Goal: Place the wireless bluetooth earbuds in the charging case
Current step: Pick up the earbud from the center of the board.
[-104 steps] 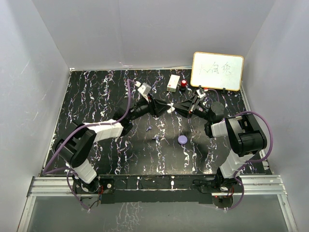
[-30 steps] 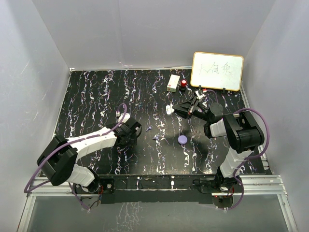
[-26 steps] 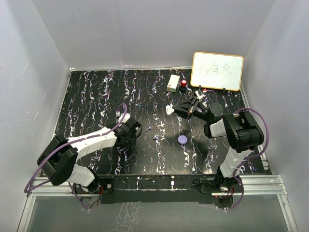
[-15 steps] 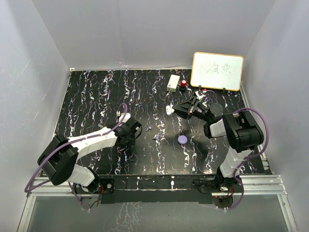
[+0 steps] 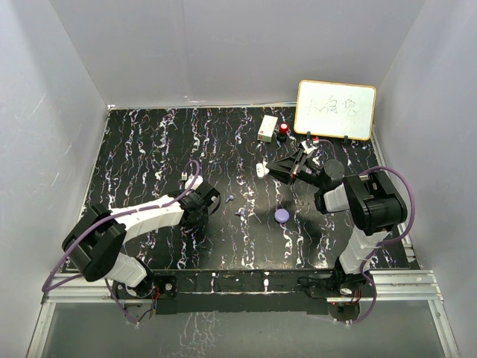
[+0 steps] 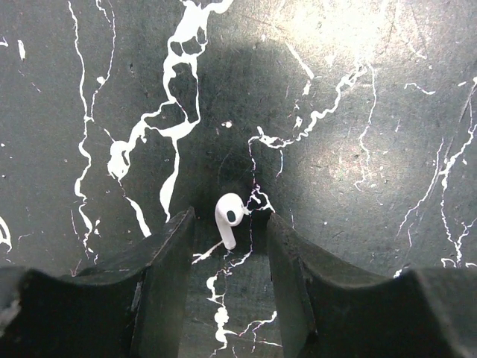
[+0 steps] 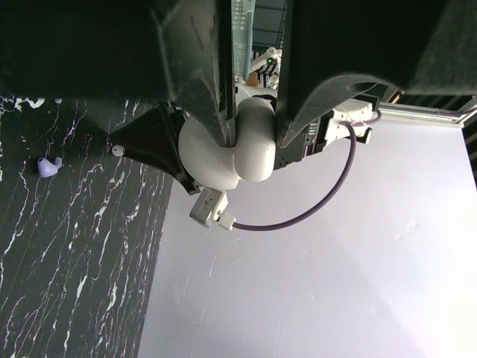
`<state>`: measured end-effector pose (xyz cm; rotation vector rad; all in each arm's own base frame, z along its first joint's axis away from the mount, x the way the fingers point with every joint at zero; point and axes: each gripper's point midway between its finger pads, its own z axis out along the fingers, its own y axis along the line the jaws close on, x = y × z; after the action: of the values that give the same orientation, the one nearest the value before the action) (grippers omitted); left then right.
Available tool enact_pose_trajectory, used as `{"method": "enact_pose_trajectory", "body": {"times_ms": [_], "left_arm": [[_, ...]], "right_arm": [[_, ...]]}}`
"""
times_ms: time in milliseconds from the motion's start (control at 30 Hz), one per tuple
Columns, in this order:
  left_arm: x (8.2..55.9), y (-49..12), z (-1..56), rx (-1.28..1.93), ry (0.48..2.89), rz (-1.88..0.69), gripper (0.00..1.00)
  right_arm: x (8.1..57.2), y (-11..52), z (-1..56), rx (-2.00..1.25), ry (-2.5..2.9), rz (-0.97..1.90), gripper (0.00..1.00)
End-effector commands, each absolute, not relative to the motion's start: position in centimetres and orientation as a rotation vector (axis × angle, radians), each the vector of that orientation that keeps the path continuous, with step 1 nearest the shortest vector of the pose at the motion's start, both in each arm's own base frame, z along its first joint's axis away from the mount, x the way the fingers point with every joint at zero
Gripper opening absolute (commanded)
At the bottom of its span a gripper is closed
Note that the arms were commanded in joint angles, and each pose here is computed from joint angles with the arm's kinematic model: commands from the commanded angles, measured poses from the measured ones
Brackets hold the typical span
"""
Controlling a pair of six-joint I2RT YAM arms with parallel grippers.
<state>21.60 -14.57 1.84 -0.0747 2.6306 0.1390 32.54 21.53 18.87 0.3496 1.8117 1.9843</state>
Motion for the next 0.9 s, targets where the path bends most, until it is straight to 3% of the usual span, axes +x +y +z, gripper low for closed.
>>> {"method": "enact_pose_trajectory", "body": {"times_ms": [0,867], "left_arm": [[21.75,-14.78,1.98,-0.062,2.625,0.142,0.41],[21.58,-14.68,1.33,-0.037,2.635,0.145,0.25]], "right_arm": [[32.14,21.42,20.01,0.273,1.751,1.983,0.0],[32.1,21.34,20.04,0.274,1.75,1.988,0.0]]}}
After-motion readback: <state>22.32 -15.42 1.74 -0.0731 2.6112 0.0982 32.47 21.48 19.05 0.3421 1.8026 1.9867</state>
